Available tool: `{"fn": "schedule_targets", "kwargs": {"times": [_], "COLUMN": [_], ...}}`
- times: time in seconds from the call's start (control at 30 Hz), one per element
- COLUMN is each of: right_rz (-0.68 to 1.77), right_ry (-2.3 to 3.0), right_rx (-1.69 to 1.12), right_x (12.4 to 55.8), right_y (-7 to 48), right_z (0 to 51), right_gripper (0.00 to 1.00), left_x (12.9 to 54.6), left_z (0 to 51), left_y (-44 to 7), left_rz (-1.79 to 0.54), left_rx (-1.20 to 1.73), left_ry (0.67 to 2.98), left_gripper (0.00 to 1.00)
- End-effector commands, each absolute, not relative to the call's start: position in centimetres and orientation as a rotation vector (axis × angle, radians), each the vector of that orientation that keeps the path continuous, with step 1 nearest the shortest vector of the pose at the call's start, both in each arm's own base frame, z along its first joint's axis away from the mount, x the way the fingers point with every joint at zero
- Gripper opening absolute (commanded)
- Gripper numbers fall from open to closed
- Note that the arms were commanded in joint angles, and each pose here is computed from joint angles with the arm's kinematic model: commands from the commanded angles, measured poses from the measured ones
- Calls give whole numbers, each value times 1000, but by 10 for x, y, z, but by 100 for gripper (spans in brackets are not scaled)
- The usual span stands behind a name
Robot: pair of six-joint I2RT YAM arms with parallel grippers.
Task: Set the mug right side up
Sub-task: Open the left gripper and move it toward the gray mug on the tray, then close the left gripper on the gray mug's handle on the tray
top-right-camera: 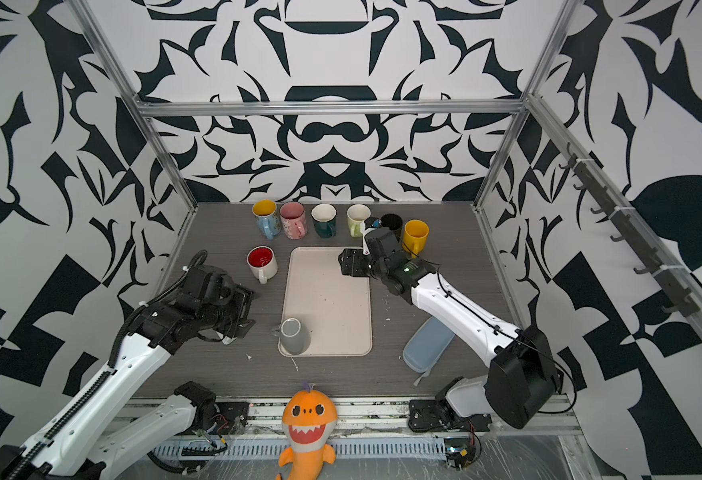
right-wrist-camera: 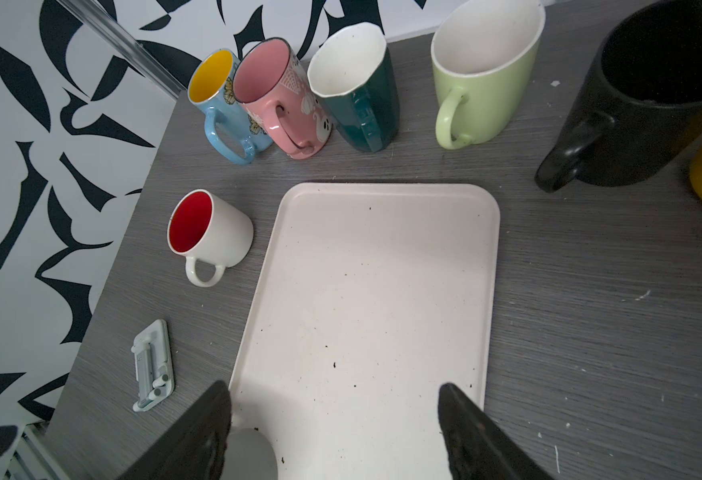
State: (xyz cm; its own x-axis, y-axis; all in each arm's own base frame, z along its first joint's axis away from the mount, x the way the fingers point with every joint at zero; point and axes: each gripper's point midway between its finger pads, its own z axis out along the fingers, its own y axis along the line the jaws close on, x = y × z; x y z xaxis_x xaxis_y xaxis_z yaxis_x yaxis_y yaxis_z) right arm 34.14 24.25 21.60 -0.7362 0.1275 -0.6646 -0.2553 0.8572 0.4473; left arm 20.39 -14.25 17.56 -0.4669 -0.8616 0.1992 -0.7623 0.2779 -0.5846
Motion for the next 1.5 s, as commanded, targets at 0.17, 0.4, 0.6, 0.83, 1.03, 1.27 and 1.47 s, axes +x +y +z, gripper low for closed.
{"fn": "schedule_targets", "kwargs": {"times": [0.17,0.4,0.6,0.83,1.03,1.27,1.47], "right_rz": [655,648,666,680,681,684,686], "right_ry": [2247,2242,2250,2259,2268,2279,2281], "right_rx": [-111,-111,-121,-129,-132,-136,-139], "right_x": [345,344,344,347,350,351,353], "right_y": [239,237,240,246,249,251,252], "right_z": [224,223,221,219,216,212,212], "right_gripper": [82,82,82,82,82,82,82], "left_x": [165,161,168,172,178,181,188], "left_z": [126,111,105,98,95,86,86], "left_y": [-161,-163,-161,-153,-154,-156,-150], "left_rz": [-790,-686,-706,-758,-784,-770,-782], "left_rx": [-1978,-2104,-2151,-2213,-2226,-2241,-2223], "left_ry": [2348,2297,2213,2082,2033,2022,1966], "left_gripper": [69,67,67,63,60,60,56]}}
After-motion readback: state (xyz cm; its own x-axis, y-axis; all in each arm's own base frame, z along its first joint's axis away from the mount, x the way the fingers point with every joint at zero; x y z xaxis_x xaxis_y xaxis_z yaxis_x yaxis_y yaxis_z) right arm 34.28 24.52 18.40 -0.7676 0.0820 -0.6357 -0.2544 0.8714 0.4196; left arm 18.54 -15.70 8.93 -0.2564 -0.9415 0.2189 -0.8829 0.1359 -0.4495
